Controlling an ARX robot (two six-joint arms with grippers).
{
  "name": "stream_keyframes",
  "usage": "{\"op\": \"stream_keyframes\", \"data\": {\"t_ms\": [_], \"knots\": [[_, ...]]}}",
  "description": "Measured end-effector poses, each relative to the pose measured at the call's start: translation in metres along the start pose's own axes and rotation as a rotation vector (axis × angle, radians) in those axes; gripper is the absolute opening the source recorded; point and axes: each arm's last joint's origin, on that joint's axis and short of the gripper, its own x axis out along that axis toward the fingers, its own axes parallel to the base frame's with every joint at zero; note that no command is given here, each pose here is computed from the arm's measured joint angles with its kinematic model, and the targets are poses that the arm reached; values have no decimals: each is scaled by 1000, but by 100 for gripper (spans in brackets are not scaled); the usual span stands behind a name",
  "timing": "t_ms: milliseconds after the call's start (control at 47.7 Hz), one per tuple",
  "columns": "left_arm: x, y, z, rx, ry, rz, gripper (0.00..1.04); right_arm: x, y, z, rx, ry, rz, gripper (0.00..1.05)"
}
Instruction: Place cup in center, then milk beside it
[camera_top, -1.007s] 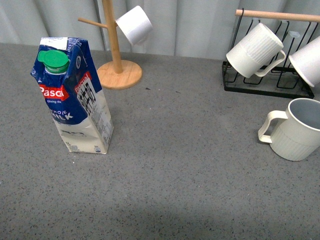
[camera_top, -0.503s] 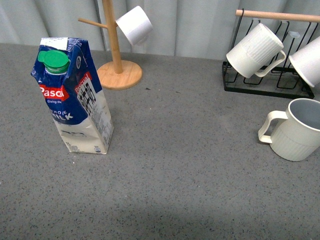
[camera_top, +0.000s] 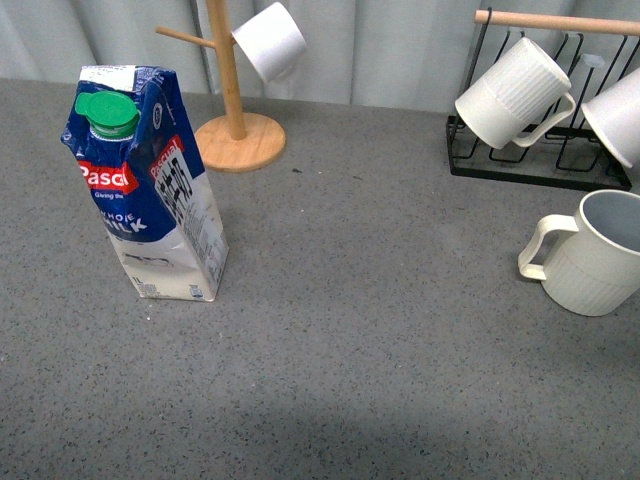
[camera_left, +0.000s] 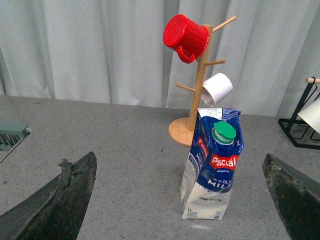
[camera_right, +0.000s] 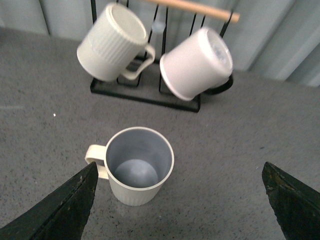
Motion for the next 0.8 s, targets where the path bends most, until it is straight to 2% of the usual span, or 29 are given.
{"op": "stream_keyframes", "data": {"t_ms": [105, 273, 503, 797], "knots": [[0, 0, 0, 0, 0, 0, 98, 43, 0, 4, 36, 165, 3, 96], [0, 0, 0, 0, 0, 0, 98, 79, 3, 8, 57, 298, 7, 96], [0, 0, 0, 0, 0, 0, 98, 110, 3, 8, 68, 403, -56, 96], [0, 0, 0, 0, 0, 0, 98, 132, -1, -6, 136, 544, -116, 96]]}}
